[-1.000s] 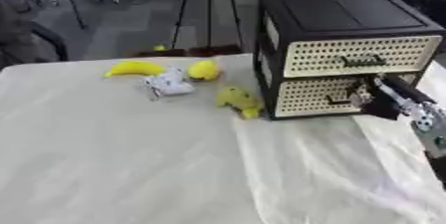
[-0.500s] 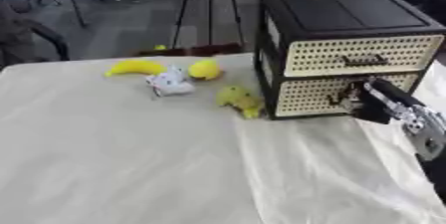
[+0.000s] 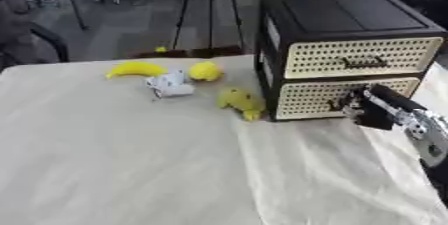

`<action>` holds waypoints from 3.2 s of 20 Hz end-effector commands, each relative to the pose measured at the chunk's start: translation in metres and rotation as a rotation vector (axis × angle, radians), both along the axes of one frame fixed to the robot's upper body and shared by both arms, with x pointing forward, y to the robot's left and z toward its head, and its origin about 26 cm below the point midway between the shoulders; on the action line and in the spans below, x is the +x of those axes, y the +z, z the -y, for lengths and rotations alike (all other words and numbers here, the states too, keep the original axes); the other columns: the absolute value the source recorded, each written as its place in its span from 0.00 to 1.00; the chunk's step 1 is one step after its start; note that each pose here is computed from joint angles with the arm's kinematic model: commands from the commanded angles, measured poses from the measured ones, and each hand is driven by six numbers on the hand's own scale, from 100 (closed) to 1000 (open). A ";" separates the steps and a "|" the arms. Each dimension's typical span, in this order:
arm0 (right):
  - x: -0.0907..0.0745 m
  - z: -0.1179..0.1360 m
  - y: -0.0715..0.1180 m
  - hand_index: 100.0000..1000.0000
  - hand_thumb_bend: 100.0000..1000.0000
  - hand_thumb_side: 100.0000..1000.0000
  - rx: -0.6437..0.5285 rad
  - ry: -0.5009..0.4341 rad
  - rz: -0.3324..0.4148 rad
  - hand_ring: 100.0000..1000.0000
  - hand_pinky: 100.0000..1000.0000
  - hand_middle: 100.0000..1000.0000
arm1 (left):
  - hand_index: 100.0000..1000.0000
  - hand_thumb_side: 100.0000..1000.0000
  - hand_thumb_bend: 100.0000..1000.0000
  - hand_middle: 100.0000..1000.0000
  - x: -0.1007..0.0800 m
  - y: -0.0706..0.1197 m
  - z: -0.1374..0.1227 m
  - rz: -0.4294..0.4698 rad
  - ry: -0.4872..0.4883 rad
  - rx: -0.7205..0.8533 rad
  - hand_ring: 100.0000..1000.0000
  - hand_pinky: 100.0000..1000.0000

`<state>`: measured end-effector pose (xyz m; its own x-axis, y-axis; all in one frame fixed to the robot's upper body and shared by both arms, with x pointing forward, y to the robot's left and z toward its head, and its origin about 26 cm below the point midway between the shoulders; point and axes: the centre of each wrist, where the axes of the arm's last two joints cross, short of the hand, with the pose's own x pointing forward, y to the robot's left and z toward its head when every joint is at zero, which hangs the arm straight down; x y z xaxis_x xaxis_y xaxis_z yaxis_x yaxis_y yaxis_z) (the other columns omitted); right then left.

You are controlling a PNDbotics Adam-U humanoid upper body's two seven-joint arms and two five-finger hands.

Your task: Pick up objects from table and place into drawer.

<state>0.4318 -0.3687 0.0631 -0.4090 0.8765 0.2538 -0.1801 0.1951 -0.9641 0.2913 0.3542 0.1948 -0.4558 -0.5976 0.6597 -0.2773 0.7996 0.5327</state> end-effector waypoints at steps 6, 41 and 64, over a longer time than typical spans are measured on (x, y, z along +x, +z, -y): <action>-0.015 0.013 0.013 0.50 0.00 0.88 -0.065 0.036 0.041 0.00 0.00 0.00 | 0.69 0.83 0.43 0.52 -0.001 0.009 -0.001 0.022 0.000 0.024 0.43 0.61; -0.104 0.031 0.025 0.55 0.00 0.91 0.054 0.040 0.090 0.00 0.00 0.05 | 0.69 0.84 0.42 0.52 -0.001 0.007 -0.006 -0.005 0.012 0.050 0.42 0.61; -0.096 0.007 0.078 0.63 0.00 0.76 0.298 0.041 0.456 0.15 0.00 0.28 | 0.76 0.75 0.46 0.64 0.091 0.070 -0.003 -0.223 -0.039 0.549 0.54 0.64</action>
<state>0.3349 -0.3760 0.1259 -0.5429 0.7824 0.3052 0.1976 0.4722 -0.8590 0.3816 0.3469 0.2527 -0.3993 -0.8297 0.3901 -0.0755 0.4538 0.8879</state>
